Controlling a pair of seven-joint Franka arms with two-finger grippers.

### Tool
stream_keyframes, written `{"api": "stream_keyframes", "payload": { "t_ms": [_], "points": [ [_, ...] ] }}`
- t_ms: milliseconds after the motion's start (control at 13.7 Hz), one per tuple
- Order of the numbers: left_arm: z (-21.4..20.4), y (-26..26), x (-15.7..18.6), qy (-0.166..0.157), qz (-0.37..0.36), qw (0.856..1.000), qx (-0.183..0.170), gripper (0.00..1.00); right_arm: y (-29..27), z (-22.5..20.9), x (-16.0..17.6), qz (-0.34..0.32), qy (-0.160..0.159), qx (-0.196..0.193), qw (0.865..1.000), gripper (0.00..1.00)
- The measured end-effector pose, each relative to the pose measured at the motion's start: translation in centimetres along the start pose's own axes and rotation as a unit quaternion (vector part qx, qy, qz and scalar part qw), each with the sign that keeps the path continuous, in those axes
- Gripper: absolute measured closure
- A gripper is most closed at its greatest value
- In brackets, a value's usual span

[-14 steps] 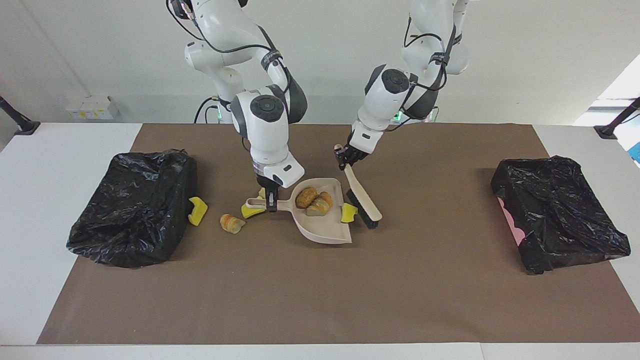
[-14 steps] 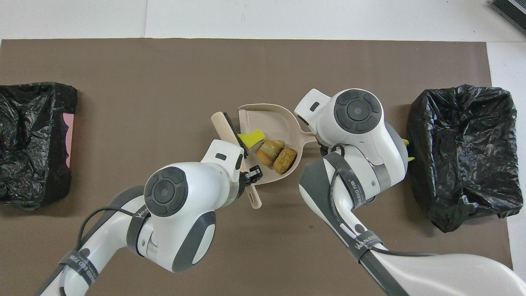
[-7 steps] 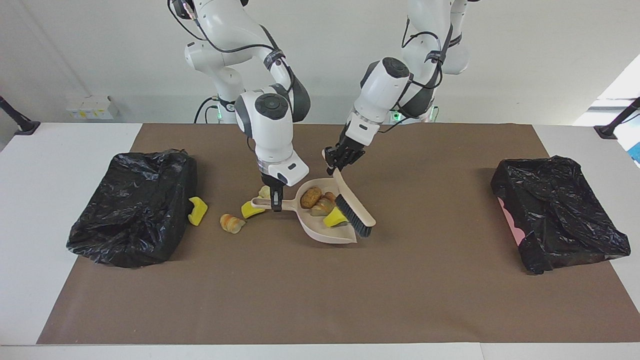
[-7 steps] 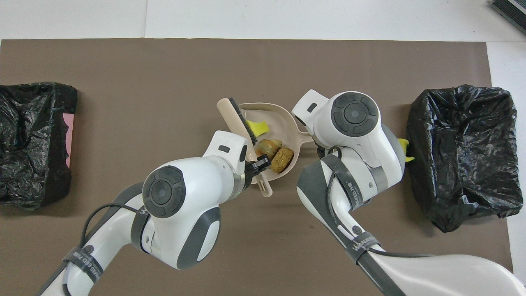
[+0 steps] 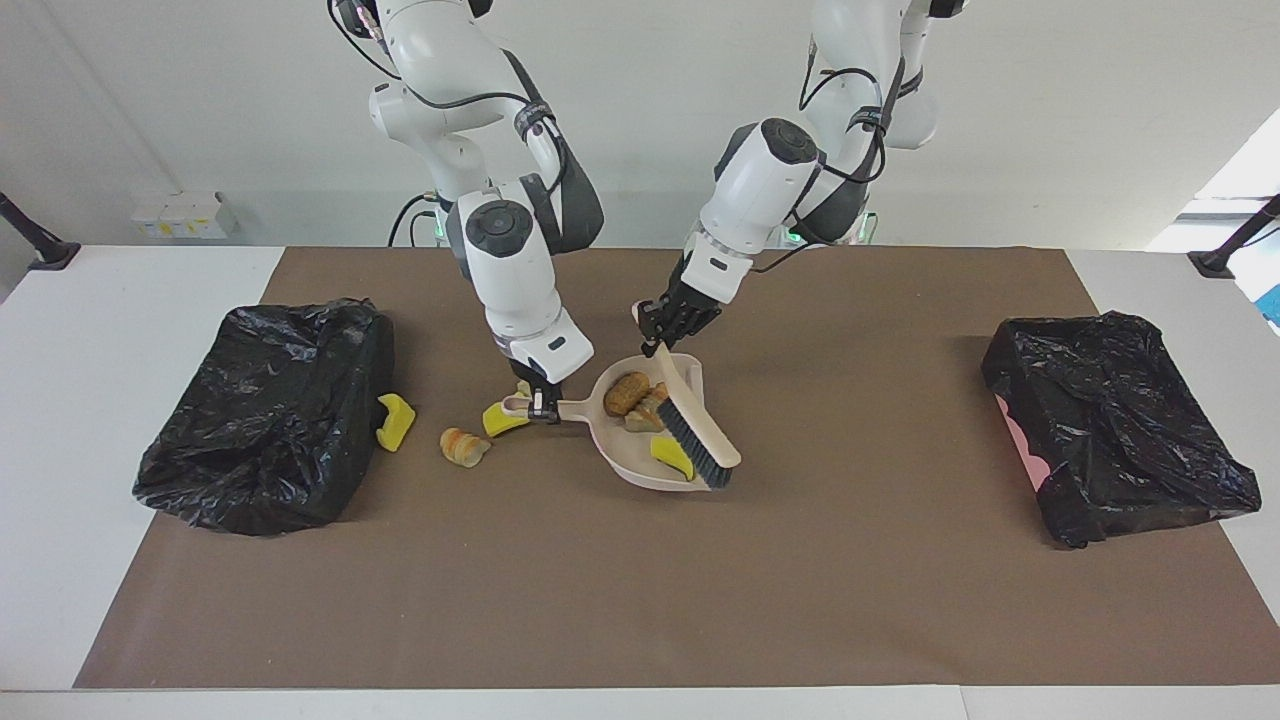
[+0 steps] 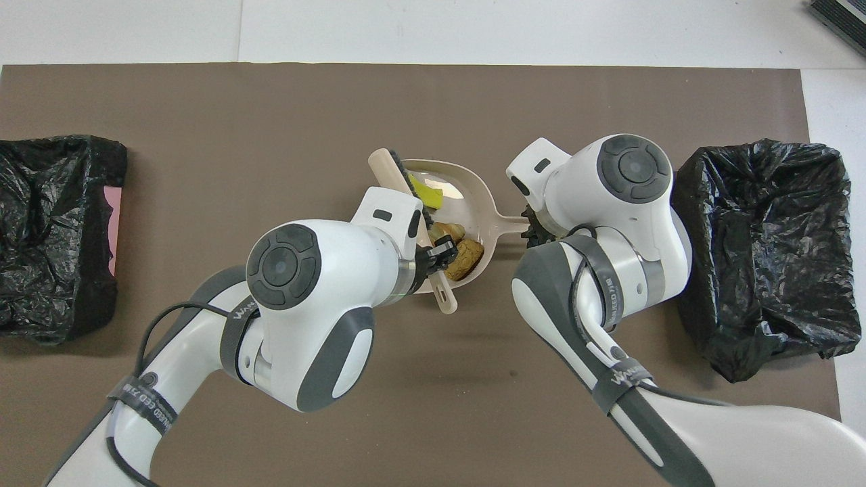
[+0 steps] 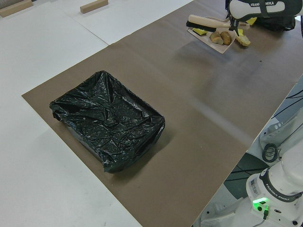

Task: Sweep and dump trash in bin
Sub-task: 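Carry the dustpan over the black bag with the right gripper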

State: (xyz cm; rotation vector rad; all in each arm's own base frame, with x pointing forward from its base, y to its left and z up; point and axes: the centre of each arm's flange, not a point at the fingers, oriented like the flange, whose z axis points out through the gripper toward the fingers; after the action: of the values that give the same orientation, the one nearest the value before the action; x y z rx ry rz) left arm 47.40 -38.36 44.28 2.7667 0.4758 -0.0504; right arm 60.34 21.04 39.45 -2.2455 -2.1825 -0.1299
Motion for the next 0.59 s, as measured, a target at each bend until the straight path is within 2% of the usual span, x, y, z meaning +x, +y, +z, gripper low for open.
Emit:
{"api": "stream_keyframes", "payload": {
  "t_ms": [146, 293, 586],
  "points": [
    [-0.2, -2.0, -0.7, -0.033, 0.046, 0.996, 0.071, 0.74, 1.1, -1.6, -1.9, -0.008, 0.002, -0.009, 1.0, 0.68],
    [-0.1, -4.4, -2.0, -0.051, 0.076, 0.989, 0.12, 0.74, 2.1, -3.7, -4.5, -0.016, -0.002, -0.003, 1.0, 0.68],
    [2.1, -10.1, -10.2, -0.072, 0.124, 0.973, 0.182, 0.74, 3.9, -7.8, -11.6, -0.024, -0.009, 0.017, 1.0, 0.68]
  ]
}}
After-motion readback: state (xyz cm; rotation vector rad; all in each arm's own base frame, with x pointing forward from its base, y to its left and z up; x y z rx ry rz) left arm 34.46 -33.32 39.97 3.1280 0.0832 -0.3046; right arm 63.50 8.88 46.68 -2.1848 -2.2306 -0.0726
